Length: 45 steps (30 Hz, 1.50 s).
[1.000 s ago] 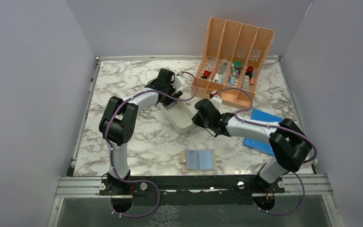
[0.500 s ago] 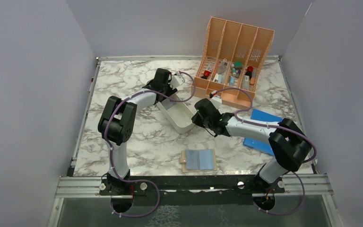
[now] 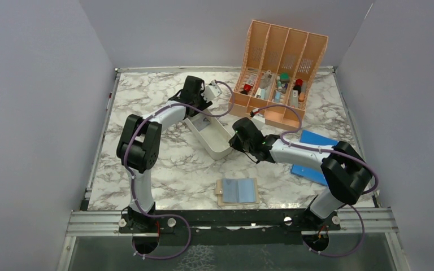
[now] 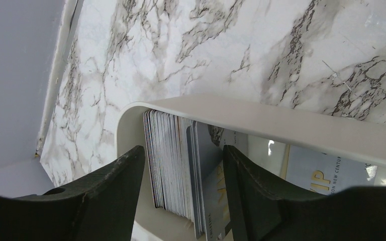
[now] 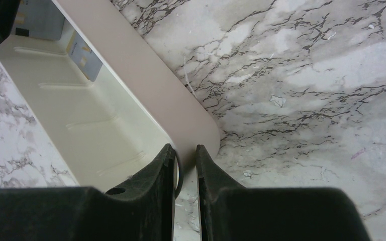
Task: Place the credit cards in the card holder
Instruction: Pick up the credit card from the storage box.
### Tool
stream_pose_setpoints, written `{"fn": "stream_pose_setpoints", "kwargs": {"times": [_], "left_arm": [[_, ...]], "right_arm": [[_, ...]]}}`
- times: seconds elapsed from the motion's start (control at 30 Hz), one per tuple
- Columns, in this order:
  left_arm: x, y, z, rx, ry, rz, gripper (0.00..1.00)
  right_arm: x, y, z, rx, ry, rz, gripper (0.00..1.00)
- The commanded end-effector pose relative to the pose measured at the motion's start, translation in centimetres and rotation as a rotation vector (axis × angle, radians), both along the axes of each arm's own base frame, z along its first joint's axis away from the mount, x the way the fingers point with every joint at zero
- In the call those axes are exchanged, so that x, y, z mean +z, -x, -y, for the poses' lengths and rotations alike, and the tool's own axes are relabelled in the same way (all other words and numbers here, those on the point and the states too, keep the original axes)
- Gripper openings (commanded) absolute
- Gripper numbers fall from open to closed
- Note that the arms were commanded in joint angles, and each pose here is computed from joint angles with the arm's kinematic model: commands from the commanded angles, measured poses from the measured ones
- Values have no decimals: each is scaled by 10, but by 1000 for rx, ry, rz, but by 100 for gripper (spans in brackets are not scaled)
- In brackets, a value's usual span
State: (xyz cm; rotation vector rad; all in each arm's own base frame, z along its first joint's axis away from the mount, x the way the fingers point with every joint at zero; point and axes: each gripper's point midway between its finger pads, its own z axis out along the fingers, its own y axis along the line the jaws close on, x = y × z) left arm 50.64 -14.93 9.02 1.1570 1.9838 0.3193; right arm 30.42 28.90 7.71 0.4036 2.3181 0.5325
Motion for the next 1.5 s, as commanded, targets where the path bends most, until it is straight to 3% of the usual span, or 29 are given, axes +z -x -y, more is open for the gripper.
{"fn": "stream_pose_setpoints", "kwargs": {"times": [0.0, 0.17, 0.57, 0.87, 1.03, 1.47], "left_arm": [[21, -18, -16, 16, -19, 51, 60], [12, -14, -17, -1, -35, 17, 53], [12, -12, -10, -43, -30, -28, 21], [21, -7, -3, -61, 8, -46, 18], [34, -7, 6, -65, 70, -52, 0], [56, 9, 24, -27, 242, -115, 0]], "right_arm": [[-13, 8, 1, 22, 19, -52, 21], [-12, 7, 0, 23, 17, -49, 21], [-15, 7, -3, 29, 16, -54, 21], [-16, 6, -4, 29, 16, -58, 21], [-17, 6, -4, 25, 17, -63, 21], [-22, 8, -8, 31, 7, -83, 21]]}}
